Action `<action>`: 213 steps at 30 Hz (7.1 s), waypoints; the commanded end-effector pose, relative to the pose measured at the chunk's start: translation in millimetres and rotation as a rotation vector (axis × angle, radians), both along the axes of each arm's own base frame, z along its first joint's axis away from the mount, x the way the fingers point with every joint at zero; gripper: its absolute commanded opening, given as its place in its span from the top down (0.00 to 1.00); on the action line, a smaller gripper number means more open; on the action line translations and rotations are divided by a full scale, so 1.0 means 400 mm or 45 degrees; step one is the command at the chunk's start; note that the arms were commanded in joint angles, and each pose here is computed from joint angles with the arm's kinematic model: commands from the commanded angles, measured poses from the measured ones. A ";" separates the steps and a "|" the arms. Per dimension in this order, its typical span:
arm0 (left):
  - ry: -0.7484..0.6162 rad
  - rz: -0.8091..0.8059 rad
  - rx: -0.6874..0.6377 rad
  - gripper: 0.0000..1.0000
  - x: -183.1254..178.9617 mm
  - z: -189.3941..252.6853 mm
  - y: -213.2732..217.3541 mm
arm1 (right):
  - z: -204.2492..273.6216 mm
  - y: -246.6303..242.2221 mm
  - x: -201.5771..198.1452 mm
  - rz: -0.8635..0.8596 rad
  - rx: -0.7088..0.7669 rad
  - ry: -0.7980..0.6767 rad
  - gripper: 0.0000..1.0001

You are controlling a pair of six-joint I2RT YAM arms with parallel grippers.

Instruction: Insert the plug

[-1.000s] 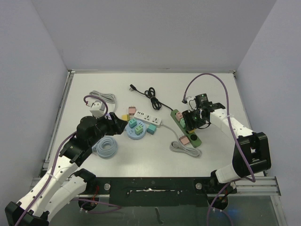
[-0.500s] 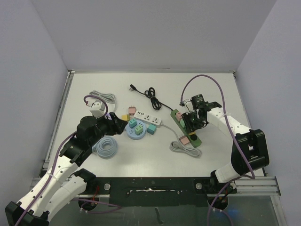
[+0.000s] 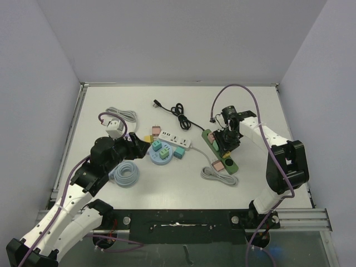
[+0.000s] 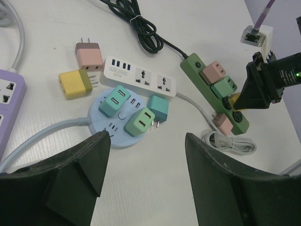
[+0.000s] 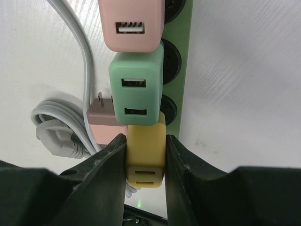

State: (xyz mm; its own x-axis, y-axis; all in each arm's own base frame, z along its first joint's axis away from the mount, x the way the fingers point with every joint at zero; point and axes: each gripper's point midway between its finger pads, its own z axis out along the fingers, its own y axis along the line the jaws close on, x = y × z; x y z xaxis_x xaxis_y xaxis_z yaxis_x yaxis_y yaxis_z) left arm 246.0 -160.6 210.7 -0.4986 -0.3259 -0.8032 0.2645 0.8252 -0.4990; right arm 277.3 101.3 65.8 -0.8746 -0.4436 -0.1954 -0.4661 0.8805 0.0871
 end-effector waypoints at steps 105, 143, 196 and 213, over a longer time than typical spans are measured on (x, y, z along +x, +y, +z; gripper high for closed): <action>-0.068 -0.002 -0.049 0.37 0.017 0.037 -0.003 | 0.107 0.090 0.285 -0.335 0.122 -0.711 1.00; -0.060 -0.011 -0.062 0.37 0.019 0.032 -0.010 | -0.209 0.079 0.116 -0.406 0.067 -0.195 1.00; 0.071 -0.169 -0.156 0.34 0.003 0.015 -0.083 | -0.089 0.071 -0.082 -0.666 -0.015 -0.335 0.45; 0.106 -0.164 -0.204 0.32 0.003 0.015 -0.092 | 0.041 0.138 -0.019 -0.463 0.206 -0.560 0.72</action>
State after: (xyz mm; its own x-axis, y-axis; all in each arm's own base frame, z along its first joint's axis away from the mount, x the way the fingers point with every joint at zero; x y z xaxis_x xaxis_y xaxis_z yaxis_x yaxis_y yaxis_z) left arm 238.0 -189.2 187.0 -0.6539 -0.3253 -0.6830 0.2666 0.7459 -0.6104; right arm 242.0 141.0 38.9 -0.8916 -0.0524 -0.4498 -0.0914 0.9937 0.0654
